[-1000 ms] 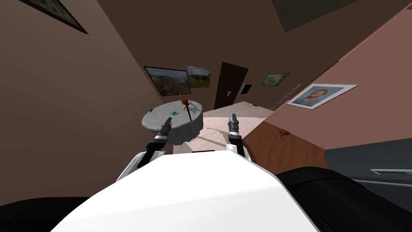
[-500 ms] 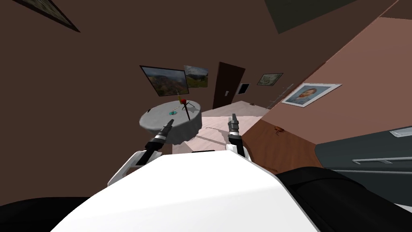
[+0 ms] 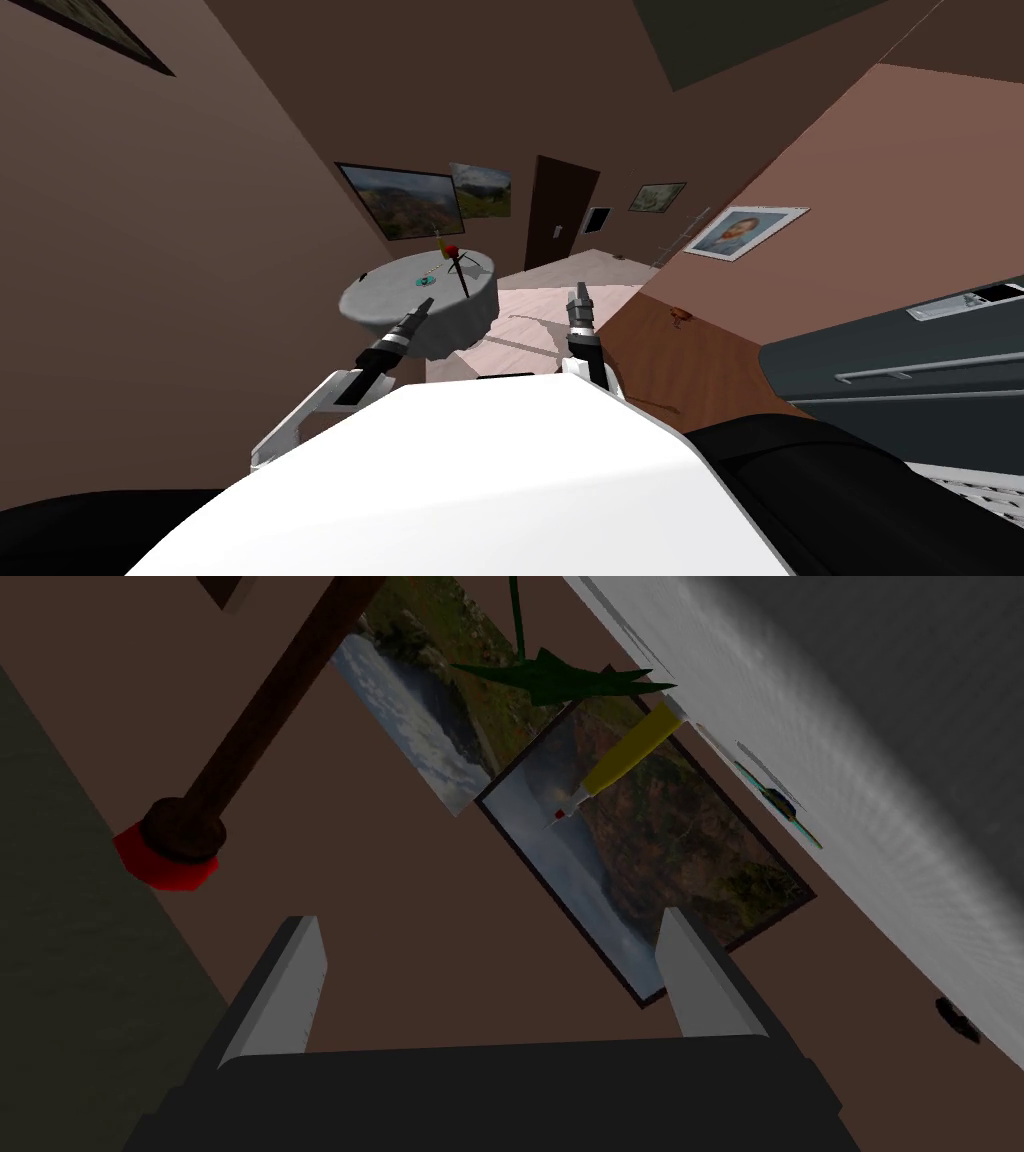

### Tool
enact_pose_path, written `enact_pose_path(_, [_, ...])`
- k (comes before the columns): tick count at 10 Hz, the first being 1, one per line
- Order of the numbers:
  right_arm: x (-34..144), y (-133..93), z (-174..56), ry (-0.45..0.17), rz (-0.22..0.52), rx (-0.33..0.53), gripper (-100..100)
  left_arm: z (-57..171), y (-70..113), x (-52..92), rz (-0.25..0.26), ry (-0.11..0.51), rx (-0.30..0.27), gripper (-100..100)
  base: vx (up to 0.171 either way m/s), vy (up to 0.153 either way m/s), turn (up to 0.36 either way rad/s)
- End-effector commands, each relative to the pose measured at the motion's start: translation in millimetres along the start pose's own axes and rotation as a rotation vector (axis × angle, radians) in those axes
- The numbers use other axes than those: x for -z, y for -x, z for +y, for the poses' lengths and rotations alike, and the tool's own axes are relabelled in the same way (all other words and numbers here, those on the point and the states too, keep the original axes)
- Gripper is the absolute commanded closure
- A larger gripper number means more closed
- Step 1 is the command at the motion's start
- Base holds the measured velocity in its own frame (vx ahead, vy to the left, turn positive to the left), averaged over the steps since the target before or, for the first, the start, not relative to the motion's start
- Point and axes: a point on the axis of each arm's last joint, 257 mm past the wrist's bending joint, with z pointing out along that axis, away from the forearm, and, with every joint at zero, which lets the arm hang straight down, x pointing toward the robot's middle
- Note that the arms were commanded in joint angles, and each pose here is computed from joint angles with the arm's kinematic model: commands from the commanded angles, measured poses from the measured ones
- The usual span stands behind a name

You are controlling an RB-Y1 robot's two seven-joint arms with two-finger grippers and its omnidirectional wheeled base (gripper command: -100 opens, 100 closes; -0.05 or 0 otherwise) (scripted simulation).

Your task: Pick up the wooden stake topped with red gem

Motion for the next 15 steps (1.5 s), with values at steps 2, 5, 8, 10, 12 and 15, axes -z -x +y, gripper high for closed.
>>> enact_pose_path(2, [0.0,0.0,0.0,0.000,0.000,0.000,0,6.7,2.0,-3.7,0.025,0.014,-0.078,-100,-0.015,-0.010,-0.075])
enact_pose_path(5, [0.0,0.0,0.0,0.000,0.000,0.000,0,12.7,7.5,-8.3,0.049,0.023,-0.175,-100,-0.008,-0.012,-0.076])
enact_pose_path(8, [0.0,0.0,0.0,0.000,0.000,0.000,0,15.9,16.7,-15.2,0.063,0.024,-0.282,-100,0.006,-0.020,-0.076])
enact_pose_path(10, [0.0,0.0,0.0,0.000,0.000,0.000,0,15.3,24.9,-21.4,0.067,0.017,-0.360,-100,0.013,-0.029,-0.077])
enact_pose_path(12, [0.0,0.0,0.0,0.000,0.000,0.000,0,12.4,34.6,-28.7,0.068,0.006,-0.442,-100,0.014,-0.039,-0.084])
enact_pose_path(15, [0.0,0.0,0.0,0.000,0.000,0.000,0,5.0,50.5,-40.3,0.064,-0.016,-0.566,-100,0.031,-0.046,-0.070])
